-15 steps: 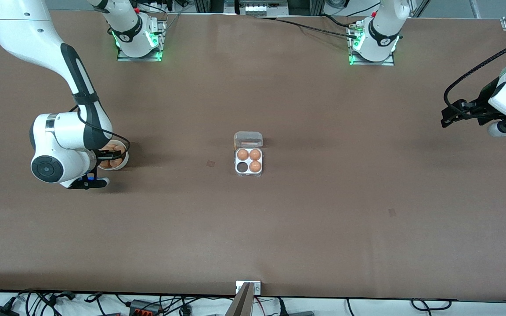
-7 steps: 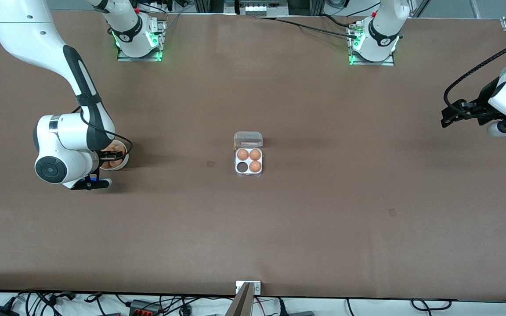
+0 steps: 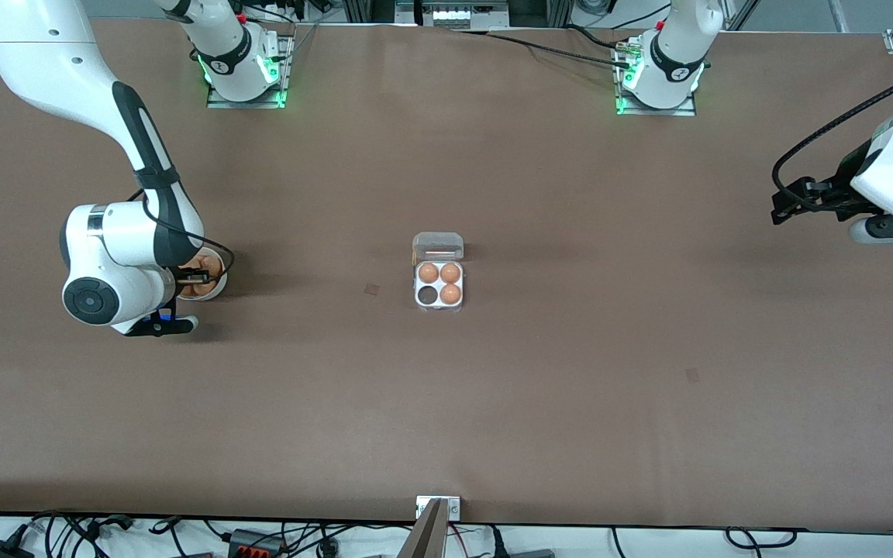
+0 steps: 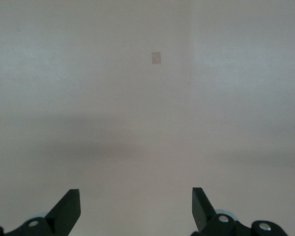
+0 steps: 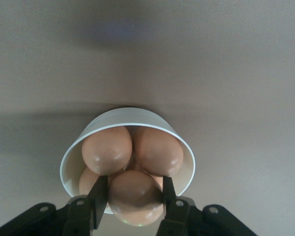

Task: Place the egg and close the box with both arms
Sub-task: 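Grasp one brown egg with the right gripper and lift it, then carry the egg with the right gripper over the clear egg box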

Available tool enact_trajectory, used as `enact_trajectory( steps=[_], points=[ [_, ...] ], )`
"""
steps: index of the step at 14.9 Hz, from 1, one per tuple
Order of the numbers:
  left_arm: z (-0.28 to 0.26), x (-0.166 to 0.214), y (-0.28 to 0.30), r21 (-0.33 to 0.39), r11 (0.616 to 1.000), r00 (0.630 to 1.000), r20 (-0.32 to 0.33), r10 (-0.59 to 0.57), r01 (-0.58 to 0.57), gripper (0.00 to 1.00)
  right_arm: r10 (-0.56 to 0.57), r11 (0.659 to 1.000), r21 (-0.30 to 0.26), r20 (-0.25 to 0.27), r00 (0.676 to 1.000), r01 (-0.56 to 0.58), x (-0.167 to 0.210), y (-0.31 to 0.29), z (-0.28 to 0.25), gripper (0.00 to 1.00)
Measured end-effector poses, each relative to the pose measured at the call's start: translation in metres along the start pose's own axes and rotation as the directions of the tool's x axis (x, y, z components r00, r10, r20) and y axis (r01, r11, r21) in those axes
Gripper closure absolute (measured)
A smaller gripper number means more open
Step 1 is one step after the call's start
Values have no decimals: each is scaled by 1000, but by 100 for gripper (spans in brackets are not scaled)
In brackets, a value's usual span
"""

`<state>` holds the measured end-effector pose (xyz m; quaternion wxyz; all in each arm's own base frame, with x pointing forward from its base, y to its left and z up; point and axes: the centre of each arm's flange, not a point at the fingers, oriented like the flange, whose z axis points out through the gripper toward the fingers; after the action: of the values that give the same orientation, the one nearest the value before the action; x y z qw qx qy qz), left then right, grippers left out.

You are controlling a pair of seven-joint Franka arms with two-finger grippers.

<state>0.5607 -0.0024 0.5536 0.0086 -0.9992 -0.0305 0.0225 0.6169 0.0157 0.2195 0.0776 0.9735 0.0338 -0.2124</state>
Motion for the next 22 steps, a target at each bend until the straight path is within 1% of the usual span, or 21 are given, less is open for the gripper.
enact_trajectory(
  steps=[5, 7, 10, 11, 12, 14, 15, 17, 18, 20, 21, 22],
  points=[
    [6, 1, 0, 1, 1000, 1000, 23, 0, -1, 0, -6, 1000, 0, -1, 1000, 6, 0, -2, -1, 51],
    [9, 1, 0, 2, 1000, 1000, 30, 1, -1, 2, -21, 1000, -1, -12, 1000, 21, 1, -3, -7, 51],
    [9, 1, 1, 2, 1000, 999, 33, 2, -2, 33, -53, 999, -1, -40, 998, 53, 2, -7, -41, 51],
    [10, 1, 2, 2, 1000, 999, 33, 3, -3, 34, -64, 998, 0, -55, 996, 64, 0, -13, -62, 51],
    [10, 1, 2, 2, 1000, 999, 34, 3, -3, 34, -79, 997, 2, -76, 994, 80, -4, -22, -85, 51],
    [10, 1, 2, 2, 1000, 999, 35, 3, -3, 47, -124, 992, 17, -141, 982, 128, -15, -53, -131, 51],
    [10, 1, 2, 2, 1000, 999, 38, 4, -4, 63, -142, 987, 43, -175, 974, 152, -20, -73, -150, 51],
    [10, 0, 4, 3, 1000, 999, 48, 12, -13, 82, -171, 975, 95, -242, 955, 199, -28, -109, -180, 51],
    [9, -1, 5, 3, 1000, 999, 51, 16, -17, 90, -186, 969, 104, -286, 940, 223, -30, -125, -194, 51],
    [8, -2, 6, 3, 1000, 998, 56, 20, -20, 91, -186, 963, 112, -379, 906, 245, -32, -163, -213, 51],
    [7, -2, 6, 3, 1000, 998, 56, 20, -21, 92, -172, 963, 121, -415, 893, 242, -33, -185, -218, 51],
    [7, -2, 6, 4, 1000, 998, 59, 21, -21, 92, -160, 963, 129, -440, 884, 238, -35, -206, -220, 51]
  ],
)
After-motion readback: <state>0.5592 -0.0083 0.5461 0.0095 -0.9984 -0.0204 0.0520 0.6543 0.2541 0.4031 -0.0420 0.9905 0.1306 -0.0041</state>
